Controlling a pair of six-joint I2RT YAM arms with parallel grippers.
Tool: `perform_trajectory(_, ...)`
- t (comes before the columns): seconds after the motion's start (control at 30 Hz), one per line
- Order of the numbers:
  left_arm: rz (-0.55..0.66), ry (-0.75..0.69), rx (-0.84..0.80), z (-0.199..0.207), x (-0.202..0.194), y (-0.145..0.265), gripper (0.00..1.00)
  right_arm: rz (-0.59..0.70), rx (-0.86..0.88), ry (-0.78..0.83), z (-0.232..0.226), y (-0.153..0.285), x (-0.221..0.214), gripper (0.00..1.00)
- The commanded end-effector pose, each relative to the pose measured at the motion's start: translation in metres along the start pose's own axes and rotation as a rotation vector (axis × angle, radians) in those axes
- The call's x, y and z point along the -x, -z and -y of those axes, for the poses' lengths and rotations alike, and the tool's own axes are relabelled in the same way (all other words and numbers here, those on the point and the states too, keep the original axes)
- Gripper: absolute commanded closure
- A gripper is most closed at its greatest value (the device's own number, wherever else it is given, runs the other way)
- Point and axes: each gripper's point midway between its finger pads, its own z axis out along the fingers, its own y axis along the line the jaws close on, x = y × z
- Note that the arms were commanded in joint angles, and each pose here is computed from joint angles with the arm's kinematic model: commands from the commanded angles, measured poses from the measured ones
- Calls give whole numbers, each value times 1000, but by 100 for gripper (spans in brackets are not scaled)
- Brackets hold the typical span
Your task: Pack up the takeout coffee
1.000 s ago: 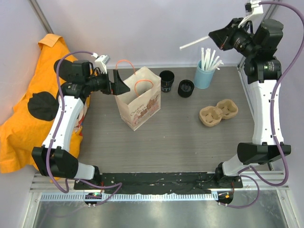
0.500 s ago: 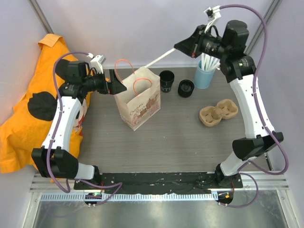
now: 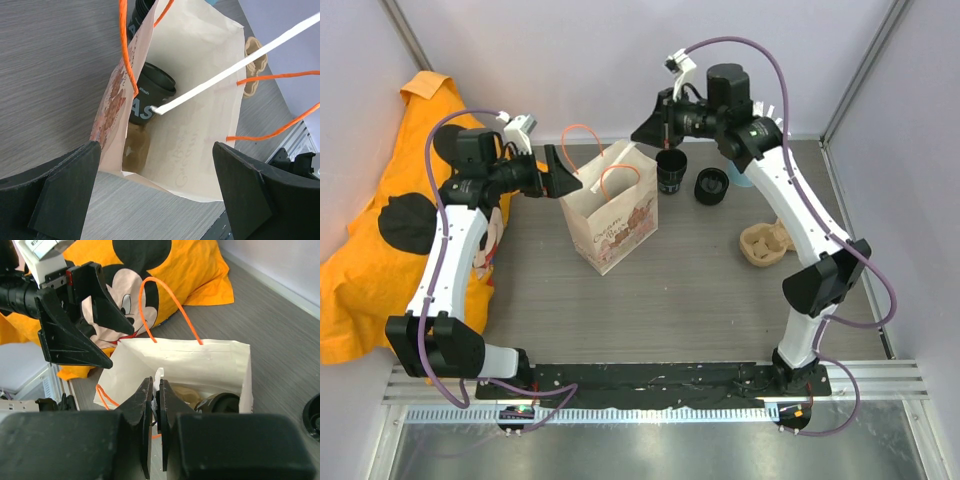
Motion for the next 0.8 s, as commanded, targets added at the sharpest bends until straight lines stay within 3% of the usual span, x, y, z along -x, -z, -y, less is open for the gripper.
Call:
perform_trajectory(0.0, 55, -43, -18, 8, 11, 10, 0, 31, -20, 110, -11, -5, 16, 89)
perform_trajectory(0.3, 62, -43, -12, 6, 10, 12, 0, -29, -67, 268, -29, -32, -3, 89)
perform_trajectory(0.77, 71, -46, -30, 12, 9, 15, 0, -119, -74, 312, -26, -71, -42, 89)
